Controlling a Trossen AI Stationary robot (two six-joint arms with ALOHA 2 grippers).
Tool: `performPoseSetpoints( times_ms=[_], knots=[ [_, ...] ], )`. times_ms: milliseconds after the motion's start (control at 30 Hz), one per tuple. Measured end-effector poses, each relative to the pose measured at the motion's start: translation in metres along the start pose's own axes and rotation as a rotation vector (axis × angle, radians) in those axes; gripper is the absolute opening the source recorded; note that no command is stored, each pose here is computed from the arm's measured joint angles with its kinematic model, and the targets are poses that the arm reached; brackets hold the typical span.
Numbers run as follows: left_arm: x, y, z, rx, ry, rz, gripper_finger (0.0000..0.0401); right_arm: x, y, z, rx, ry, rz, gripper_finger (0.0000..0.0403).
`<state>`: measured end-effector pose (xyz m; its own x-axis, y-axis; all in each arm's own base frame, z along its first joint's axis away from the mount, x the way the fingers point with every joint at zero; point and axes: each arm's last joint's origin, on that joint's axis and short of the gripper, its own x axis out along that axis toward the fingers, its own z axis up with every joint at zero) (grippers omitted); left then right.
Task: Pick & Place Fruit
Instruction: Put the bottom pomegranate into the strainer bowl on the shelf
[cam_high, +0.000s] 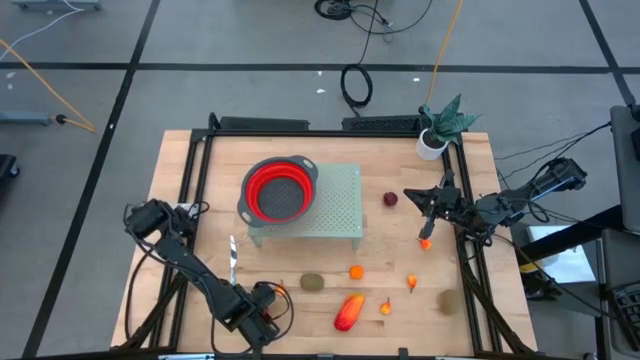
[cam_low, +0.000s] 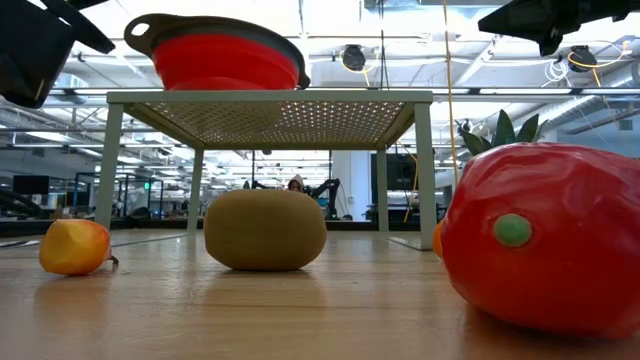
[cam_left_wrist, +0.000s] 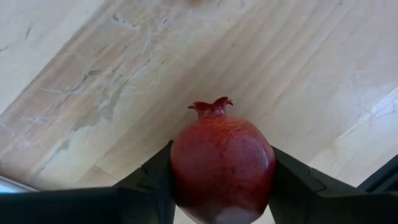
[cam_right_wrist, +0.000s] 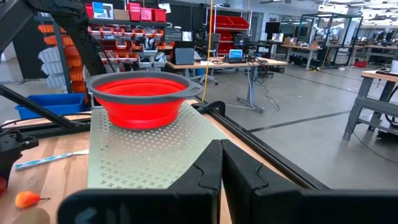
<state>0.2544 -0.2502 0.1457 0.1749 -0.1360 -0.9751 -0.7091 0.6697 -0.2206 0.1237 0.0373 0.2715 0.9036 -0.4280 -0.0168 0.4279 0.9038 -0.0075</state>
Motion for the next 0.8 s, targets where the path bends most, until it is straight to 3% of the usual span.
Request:
performPoseSetpoints(
  times_ms=[267,400,633,800],
  knots=[
    [-0.028,-0.001,0.001,-0.037,-0.016,-0.081,0.0188,0.000,0.000,0.000,0.000,0.000,0.000,0.0000],
    [-0.053,-0.007,0.004,-0.059,-0.088,-0.216,0.0181,0.000,0.000,0.000,0.000,0.000,0.001,0.0000],
    [-0.101,-0.018,0.013,-0.062,-0.382,-0.506,0.0188,0.000,0.000,0.000,0.000,0.000,0.002,0.0000],
    [-0.124,-0.028,0.019,-0.010,-0.639,-0.640,0.0186,0.000,0.000,0.000,0.000,0.000,0.002,0.0000]
  ],
)
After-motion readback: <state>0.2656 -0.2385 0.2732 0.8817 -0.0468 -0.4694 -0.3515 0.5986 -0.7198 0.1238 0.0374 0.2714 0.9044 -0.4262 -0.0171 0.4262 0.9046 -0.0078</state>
